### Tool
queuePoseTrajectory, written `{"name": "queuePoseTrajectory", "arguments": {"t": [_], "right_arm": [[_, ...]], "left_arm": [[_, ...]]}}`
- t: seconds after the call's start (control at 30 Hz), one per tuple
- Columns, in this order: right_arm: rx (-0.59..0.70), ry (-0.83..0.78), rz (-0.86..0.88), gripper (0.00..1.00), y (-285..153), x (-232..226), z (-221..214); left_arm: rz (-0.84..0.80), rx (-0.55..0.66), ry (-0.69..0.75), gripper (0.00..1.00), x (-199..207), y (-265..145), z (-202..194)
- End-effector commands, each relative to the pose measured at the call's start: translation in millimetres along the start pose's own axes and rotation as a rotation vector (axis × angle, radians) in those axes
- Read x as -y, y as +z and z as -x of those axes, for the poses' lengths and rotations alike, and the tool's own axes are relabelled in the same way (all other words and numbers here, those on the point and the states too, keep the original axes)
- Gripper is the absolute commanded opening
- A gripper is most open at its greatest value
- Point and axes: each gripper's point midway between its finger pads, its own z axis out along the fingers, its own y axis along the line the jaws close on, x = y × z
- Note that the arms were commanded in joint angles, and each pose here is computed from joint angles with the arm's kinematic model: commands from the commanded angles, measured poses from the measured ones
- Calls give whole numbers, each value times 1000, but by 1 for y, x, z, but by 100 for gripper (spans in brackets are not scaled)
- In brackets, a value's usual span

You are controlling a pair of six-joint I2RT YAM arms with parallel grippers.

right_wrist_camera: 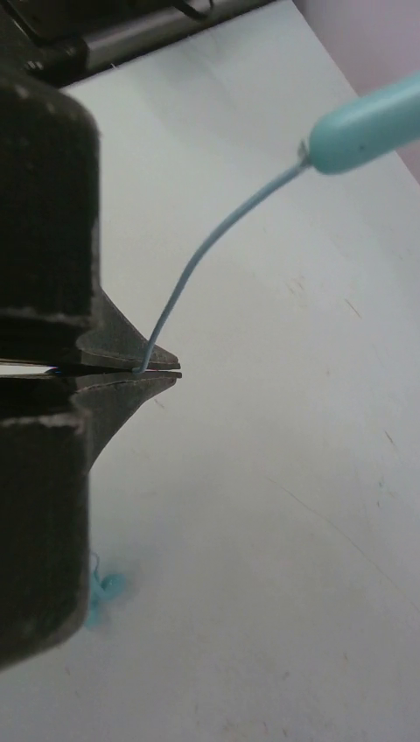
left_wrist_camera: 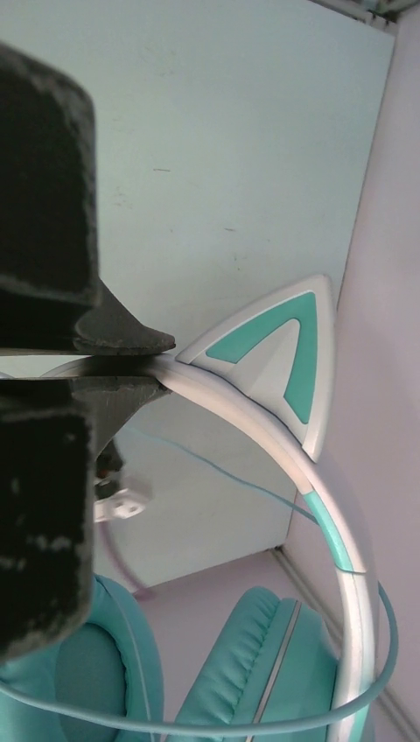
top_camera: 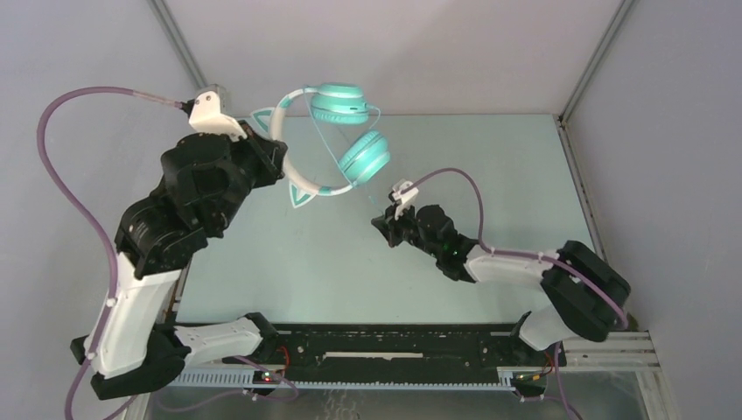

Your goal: Wrap the headphones

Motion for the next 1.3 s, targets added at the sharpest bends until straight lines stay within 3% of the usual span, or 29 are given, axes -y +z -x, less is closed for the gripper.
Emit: {"name": "queuePoseTrajectory", "arguments": {"t": [0.0, 0.13, 0.33, 0.77, 1.03, 1.27], "right_arm": [[-8, -117, -23, 0, -29, -29, -1], [-49, -189, -4, 0, -58, -60, -20], [-47, -258, -9, 0, -101, -92, -20], [80, -342, -63, 0, -153, -91, 40], [137, -404, -42, 0, -163, -93, 84], [154, -382, -86, 0, -152, -63, 104]], "left_arm": [[-8, 72, -166, 0, 6, 20, 18], [83, 66, -189, 0, -10, 50, 5], [251, 42, -73, 0, -37, 78, -13], [452, 6, 152, 0, -90, 82, -43], [375, -161, 321, 0, -85, 93, -103], [171, -326, 441, 0, -49, 86, -157]]}}
